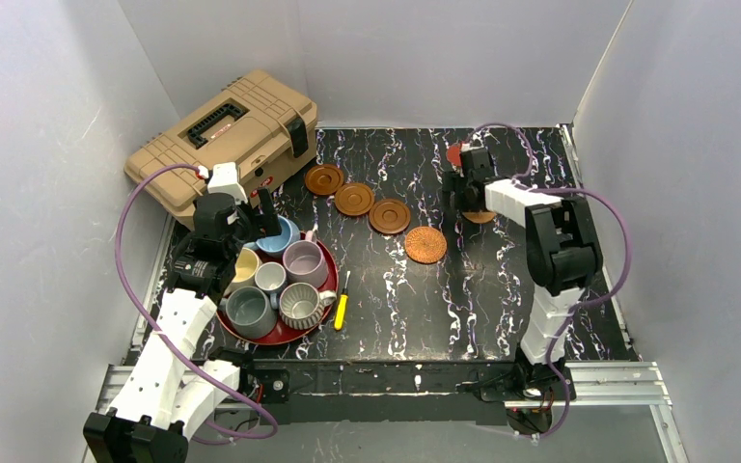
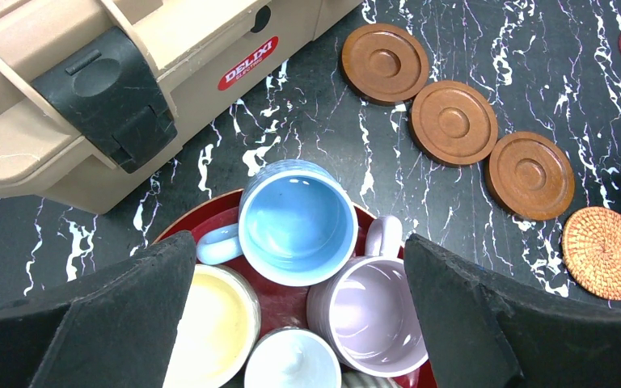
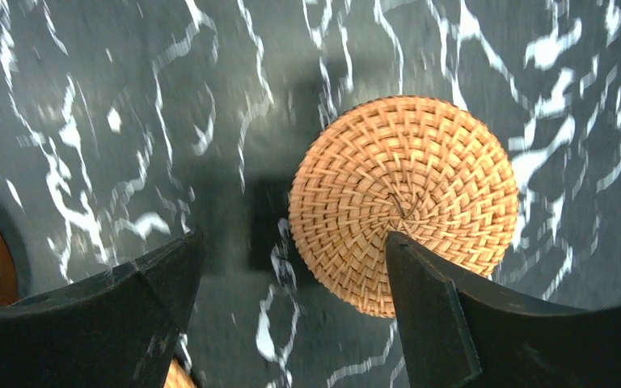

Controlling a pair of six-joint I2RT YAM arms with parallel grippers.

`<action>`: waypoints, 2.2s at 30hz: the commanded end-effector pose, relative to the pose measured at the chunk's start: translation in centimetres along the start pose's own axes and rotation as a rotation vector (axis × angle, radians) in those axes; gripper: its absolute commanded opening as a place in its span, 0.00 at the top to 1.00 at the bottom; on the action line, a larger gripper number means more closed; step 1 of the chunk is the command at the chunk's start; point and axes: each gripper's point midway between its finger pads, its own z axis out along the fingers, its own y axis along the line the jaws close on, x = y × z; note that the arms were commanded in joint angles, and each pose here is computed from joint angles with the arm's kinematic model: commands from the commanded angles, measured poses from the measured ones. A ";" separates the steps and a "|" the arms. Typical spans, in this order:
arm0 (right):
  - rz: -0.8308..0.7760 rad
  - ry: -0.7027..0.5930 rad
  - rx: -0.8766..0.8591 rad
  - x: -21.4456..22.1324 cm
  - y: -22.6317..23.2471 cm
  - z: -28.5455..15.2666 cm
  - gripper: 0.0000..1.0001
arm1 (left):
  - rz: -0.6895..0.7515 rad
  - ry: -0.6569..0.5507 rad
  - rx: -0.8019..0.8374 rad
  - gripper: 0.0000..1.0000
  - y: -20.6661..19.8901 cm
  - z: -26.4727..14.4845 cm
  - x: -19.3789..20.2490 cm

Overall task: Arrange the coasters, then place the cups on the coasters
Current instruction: Move the coaster to the center of the board.

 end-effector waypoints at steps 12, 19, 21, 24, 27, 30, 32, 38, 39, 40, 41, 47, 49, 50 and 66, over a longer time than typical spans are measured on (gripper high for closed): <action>0.134 0.193 0.025 10.9 -2.1 -7.8 0.12 | -0.007 -0.021 0.002 0.01 0.0 -0.5 -0.9; 0.114 0.083 0.033 6.7 -2.4 -10.6 0.10 | -0.008 -0.022 0.004 0.01 0.0 -0.5 -0.9; 0.097 0.064 0.057 5.8 -2.8 -10.5 0.10 | -0.007 -0.021 0.003 0.01 0.0 -0.5 -0.9; 0.071 0.074 0.093 5.6 -3.5 -9.8 0.11 | -0.005 -0.019 -0.002 0.01 0.1 -0.4 -0.8; 0.053 0.079 0.130 5.7 -4.1 -8.9 0.15 | -0.003 -0.019 -0.005 0.01 0.2 -0.4 -0.8; 0.041 0.081 0.153 5.9 -4.5 -8.2 0.20 | -0.002 -0.017 -0.006 0.01 0.2 -0.4 -0.8; 0.038 0.087 0.156 6.0 -4.6 -7.7 0.23 | -0.002 -0.015 -0.005 0.01 0.1 -0.3 -0.8; 0.055 0.115 0.141 6.9 -4.6 -6.7 0.30 | -0.001 -0.013 -0.007 0.01 0.2 -0.3 -0.7; 0.063 0.117 0.130 7.0 -4.5 -6.6 0.31 | -0.001 -0.013 -0.007 0.01 0.2 -0.3 -0.7; 0.071 0.119 0.122 7.1 -4.5 -6.5 0.32 | -0.001 -0.012 -0.007 0.01 0.2 -0.2 -0.7; 0.075 0.122 0.114 7.2 -4.4 -6.5 0.32 | -0.001 -0.012 -0.006 0.01 0.1 -0.2 -0.7; 0.082 0.162 0.093 8.8 -4.1 -6.2 0.35 | -0.003 -0.012 -0.005 0.01 0.1 -0.2 -0.7; 0.084 0.176 0.086 9.3 -4.0 -6.2 0.36 | -0.003 -0.013 -0.004 0.01 0.1 -0.2 -0.7; 0.087 0.182 0.081 9.6 -3.9 -6.3 0.36 | -0.002 -0.012 -0.004 0.01 0.1 -0.2 -0.7; 0.143 0.237 -0.029 12.9 -1.5 -7.9 0.40 | -0.004 -0.016 -0.002 0.01 0.1 -0.3 -0.8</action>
